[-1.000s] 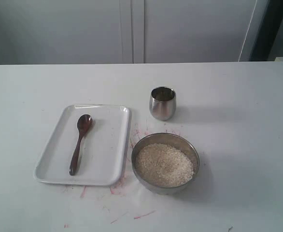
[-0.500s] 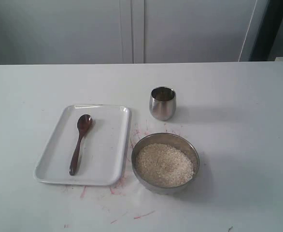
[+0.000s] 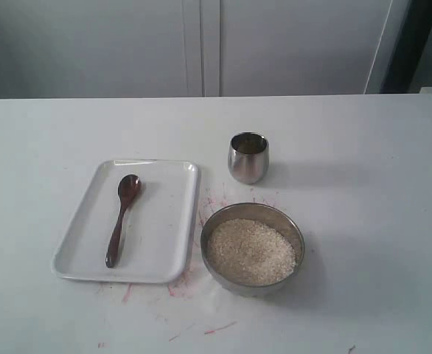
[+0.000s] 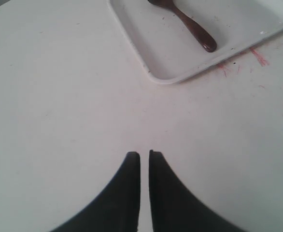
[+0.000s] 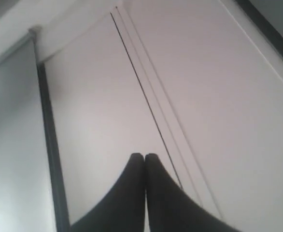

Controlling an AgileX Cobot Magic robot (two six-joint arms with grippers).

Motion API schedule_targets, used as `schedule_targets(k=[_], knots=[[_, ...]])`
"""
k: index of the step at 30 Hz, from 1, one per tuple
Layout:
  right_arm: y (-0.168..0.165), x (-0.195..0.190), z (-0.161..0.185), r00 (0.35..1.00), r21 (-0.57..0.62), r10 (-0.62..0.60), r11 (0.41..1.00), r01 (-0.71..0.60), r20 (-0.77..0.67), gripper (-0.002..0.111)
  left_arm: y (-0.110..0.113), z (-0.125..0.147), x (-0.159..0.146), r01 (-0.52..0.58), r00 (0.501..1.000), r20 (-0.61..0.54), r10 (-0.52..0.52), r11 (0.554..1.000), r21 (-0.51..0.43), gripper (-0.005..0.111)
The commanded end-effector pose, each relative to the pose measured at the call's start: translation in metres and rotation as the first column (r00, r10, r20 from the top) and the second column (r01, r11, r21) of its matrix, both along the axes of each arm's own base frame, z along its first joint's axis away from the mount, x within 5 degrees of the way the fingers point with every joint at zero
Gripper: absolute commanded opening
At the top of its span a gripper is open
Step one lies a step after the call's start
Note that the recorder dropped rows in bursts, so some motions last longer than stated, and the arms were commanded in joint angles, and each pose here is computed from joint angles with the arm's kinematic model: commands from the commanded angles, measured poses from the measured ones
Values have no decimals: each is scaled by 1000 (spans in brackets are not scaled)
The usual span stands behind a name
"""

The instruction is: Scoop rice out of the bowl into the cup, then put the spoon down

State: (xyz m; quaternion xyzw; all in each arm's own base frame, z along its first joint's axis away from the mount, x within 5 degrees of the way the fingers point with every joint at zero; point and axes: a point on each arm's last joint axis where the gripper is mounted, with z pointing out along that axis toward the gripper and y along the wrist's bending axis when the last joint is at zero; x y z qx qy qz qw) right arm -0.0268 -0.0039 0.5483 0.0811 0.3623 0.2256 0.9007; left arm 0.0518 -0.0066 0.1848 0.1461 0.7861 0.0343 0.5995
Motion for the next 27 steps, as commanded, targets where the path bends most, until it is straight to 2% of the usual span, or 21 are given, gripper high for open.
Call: schedule_targets(k=[1, 4, 8, 13, 17, 18, 21, 22, 23, 24, 25, 27], knots=[[-3, 20, 1, 992, -69, -84, 995, 78, -94, 0, 0, -6, -1, 4, 999, -42, -4, 1000, 0, 14], [-5, 37, -2, 972, -95, -113, 991, 95, -204, 0, 0, -6, -1, 4, 999, -42, -4, 1000, 0, 14], [-2, 67, -12, 901, -152, -114, 987, 54, -419, 0, 0, -6, -1, 4, 999, -42, -4, 1000, 0, 14], [23, 98, -17, 845, -272, -2, 947, -170, -535, 0, 0, -6, -1, 4, 999, -42, -4, 1000, 0, 14], [47, 115, -19, 791, -338, 117, 860, -383, -600, 0, 0, -6, -1, 4, 999, -42, -4, 1000, 0, 14], [55, 123, -20, 759, -352, 138, 824, -445, -636, 0, 0, -6, -1, 4, 999, -42, -4, 1000, 0, 14], [67, 146, -28, 655, -336, 134, 772, -539, -743, 0, 0, -6, -1, 4, 999, -42, -4, 1000, 0, 14], [73, 158, -34, 595, -325, 118, 745, -582, -795, 0, 0, -6, -1, 4, 999, -42, -4, 1000, 0, 14], [75, 164, -37, 571, -319, 111, 736, -597, -813, 0, 0, -6, -1, 4, 999, -42, -4, 1000, 0, 14], [80, 176, -43, 502, -260, 131, 731, -632, -855, 0, 0, -6, -1, 4, 999, -42, -4, 1000, 0, 14], [83, 180, -46, 477, -230, 150, 727, -646, -866, 0, 0, -6, -1, 4, 999, -42, -4, 1000, 0, 14], [93, 197, -54, 378, -114, 219, 719, -686, -899, 0, 0, -6, -1, 4, 999, -42, -4, 1000, 0, 14]])
